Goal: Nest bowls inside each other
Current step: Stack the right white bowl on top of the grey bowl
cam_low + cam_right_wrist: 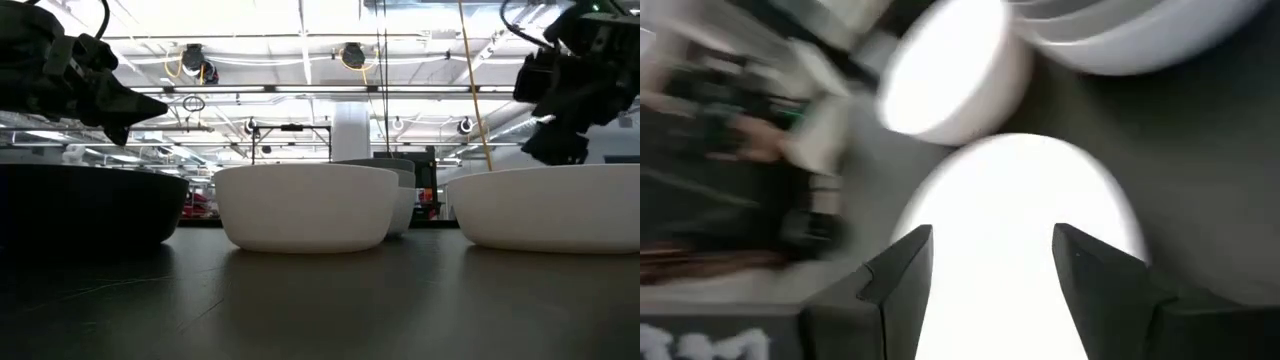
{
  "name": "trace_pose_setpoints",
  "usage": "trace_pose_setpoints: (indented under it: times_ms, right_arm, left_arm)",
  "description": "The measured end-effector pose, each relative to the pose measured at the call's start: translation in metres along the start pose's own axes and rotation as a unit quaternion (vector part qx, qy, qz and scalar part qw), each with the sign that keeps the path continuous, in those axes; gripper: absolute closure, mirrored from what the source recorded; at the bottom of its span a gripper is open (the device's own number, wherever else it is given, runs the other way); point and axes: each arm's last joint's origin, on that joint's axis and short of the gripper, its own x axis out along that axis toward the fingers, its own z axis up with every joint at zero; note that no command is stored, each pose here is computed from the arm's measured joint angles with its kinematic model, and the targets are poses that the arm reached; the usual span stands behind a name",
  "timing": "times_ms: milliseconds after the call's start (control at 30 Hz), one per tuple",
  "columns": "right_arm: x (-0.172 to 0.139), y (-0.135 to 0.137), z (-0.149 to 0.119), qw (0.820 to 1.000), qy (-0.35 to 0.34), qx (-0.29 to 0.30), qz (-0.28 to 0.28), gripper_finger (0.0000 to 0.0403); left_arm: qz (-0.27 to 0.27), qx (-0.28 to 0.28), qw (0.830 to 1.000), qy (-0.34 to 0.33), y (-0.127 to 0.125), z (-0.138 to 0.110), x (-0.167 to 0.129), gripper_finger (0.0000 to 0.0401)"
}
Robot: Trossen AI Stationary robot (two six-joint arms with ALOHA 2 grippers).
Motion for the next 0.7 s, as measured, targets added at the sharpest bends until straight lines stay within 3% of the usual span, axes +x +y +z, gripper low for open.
trace_pose_setpoints:
  times_ms: [67, 233, 500, 700]
  right_arm:
    - [-0.009, 0.01, 0.01, 0.998, 0.005, -0.026, -0.057, 0.0202]
    - [-0.019, 0.032, 0.028, 0.992, 0.036, -0.044, -0.116, 0.0202]
    - [0.014, 0.023, 0.025, 0.97, 0.152, 0.007, -0.188, 0.0202]
    - [0.034, 0.016, 0.022, 0.958, 0.187, 0.018, -0.219, 0.0202]
  left_arm:
    - [0.0, 0.0, 1.0, 0.0, 0.0, 0.0, 0.0, 0.0393]
    - [0.0, 0.0, 1.0, 0.0, 0.0, 0.0, 0.0, 0.0393]
    - [0.004, 0.008, 1.0, 0.026, 0.001, -0.004, 0.003, 0.0394]
    - [0.009, 0.002, 0.999, 0.053, 0.003, -0.008, 0.007, 0.0394]
